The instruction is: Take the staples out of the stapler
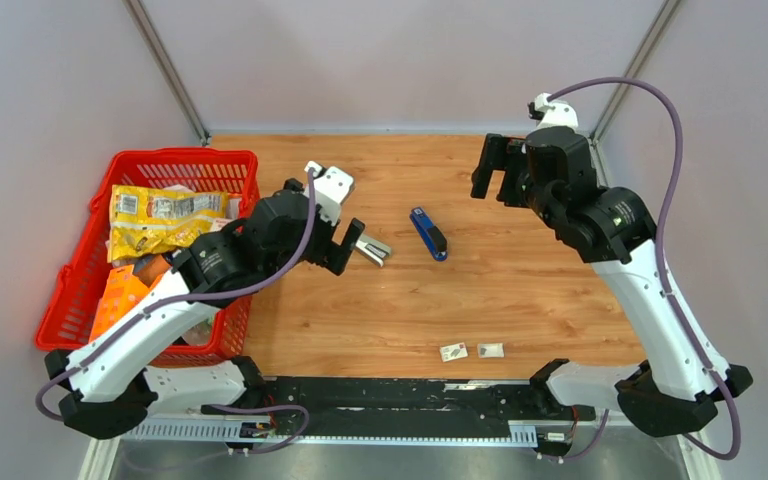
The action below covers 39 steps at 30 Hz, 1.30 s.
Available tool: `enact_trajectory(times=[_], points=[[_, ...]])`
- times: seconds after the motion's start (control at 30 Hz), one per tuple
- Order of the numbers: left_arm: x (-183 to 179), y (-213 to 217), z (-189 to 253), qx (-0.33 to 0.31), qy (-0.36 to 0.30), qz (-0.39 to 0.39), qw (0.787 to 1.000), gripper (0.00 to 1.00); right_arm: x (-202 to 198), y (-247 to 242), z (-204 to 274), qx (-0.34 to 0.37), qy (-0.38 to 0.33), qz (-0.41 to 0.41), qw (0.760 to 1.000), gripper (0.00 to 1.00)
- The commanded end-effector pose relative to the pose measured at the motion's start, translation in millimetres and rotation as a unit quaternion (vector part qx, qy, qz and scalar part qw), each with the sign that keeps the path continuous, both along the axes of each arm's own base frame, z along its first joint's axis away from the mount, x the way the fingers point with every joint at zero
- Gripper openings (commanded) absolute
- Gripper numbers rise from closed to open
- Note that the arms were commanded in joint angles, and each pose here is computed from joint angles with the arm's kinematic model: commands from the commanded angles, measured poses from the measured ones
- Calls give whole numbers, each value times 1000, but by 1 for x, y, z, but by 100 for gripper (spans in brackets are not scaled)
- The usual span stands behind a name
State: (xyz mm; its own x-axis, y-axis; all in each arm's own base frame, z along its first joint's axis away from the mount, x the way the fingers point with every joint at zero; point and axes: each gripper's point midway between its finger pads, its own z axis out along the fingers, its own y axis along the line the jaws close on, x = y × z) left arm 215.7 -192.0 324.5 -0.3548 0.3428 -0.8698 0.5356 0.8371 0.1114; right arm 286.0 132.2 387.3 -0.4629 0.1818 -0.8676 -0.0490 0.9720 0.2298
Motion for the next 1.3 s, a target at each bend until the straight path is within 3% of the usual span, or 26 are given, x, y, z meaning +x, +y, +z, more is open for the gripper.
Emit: enact_trajectory(times=[0.0,0.37,0.67,0.97,1.27], points=[[16,-5,8,32,-25,1,999,100,11,-9,-9,-45,-7,-16,999,100],[58,-88,-48,134,32,-107,985,99,30,-7,-63,-114,49,-20,992,100],[96,-129,-85,84,63,-230,968,99,7,-16,-92,-116,79,-16,990,100],[158,-99,-124,-7,118,-144,983,93,-3,5,-137,-86,130,26,988,100],[171,-57,-186,10,200,23,980,87,7,84,-172,26,178,123,976,96]])
